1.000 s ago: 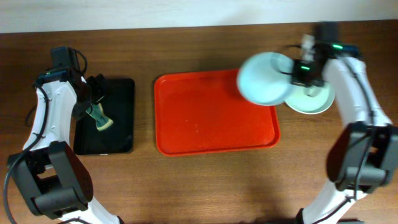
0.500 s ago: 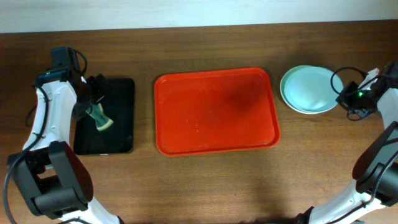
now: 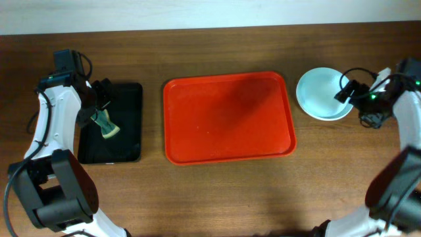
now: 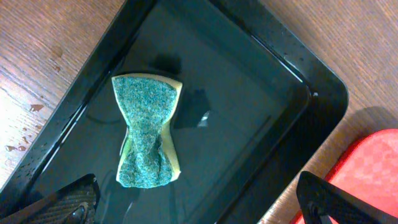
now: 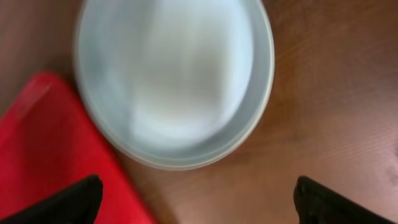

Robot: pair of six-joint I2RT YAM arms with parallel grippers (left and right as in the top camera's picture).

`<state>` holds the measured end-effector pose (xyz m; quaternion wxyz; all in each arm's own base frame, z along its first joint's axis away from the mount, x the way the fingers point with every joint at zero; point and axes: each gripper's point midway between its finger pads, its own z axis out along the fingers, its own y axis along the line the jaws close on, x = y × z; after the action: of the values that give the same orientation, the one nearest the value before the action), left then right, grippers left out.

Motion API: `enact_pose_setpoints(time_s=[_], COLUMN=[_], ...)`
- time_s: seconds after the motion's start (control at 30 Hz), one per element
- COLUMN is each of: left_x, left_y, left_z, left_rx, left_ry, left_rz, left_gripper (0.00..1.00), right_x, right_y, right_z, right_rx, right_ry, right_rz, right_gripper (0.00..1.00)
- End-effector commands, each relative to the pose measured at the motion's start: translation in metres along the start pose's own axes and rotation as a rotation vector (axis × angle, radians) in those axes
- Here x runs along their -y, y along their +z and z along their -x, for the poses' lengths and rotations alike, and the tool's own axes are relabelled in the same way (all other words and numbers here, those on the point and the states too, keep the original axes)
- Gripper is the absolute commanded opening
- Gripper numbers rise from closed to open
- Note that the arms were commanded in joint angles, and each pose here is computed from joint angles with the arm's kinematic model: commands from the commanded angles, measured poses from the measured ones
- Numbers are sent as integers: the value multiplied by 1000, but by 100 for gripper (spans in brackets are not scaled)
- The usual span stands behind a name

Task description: Clean dirty plates on tray and stack at the side

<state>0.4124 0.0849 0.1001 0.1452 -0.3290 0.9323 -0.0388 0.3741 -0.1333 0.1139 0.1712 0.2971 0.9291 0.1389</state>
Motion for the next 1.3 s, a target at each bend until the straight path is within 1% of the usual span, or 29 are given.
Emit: enact_pose_setpoints(time_s=[0.0,0.1,0.13,0.2,0.33,0.37,0.47,0.57,0.83,0.9,0.93,1.0,1.1,1.17,1.27], left_x=[3,3,3,3,3,3,3,3,3,3,3,3,3,3,3], left_y=[-9,-9,-9,-9,-9,-9,-9,-9,-9,-9,-9,-9,-9,-9,-9], left_z=[6,6,6,6,6,6,6,6,6,6,6,6,6,6,6], left_rx=[22,22,22,22,22,22,22,22,22,22,22,22,22,22,22], left_ry=[8,8,8,8,8,8,8,8,8,8,8,8,8,8,8], left_rz=[-18,-18,-18,-18,-18,-18,-18,-18,-18,-18,-18,-18,-18,-18,-18], left_gripper=[99,99,99,99,99,99,99,99,99,99,99,99,99,99,99], right_x=[-22,-44,-53,-65,-87,-89,-97,-97,-88,-86,-88,-98,-110,-115,-113], right_y=[-55,-80,-87,-95,-111,-115,-125,-125,-105,-104,-106,-111,-129,-146,-154], right_z=[-26,-60,-77,-103,-166,-174,-183,-183,-183,-185,-185,-184,-189,-197,-206], right_rx=[27,16,14,15,30,33,67,67,-14,-3,19,110,342,532,713], right_ry=[-90,-236,-279,-332,-489,-509,-556,-555,-532,-534,-542,-579,-672,-734,-805], right_rz=[9,26,37,57,124,133,161,160,113,116,132,194,292,370,422], right_gripper=[99,99,99,99,99,99,99,99,99,99,99,99,99,99,99])
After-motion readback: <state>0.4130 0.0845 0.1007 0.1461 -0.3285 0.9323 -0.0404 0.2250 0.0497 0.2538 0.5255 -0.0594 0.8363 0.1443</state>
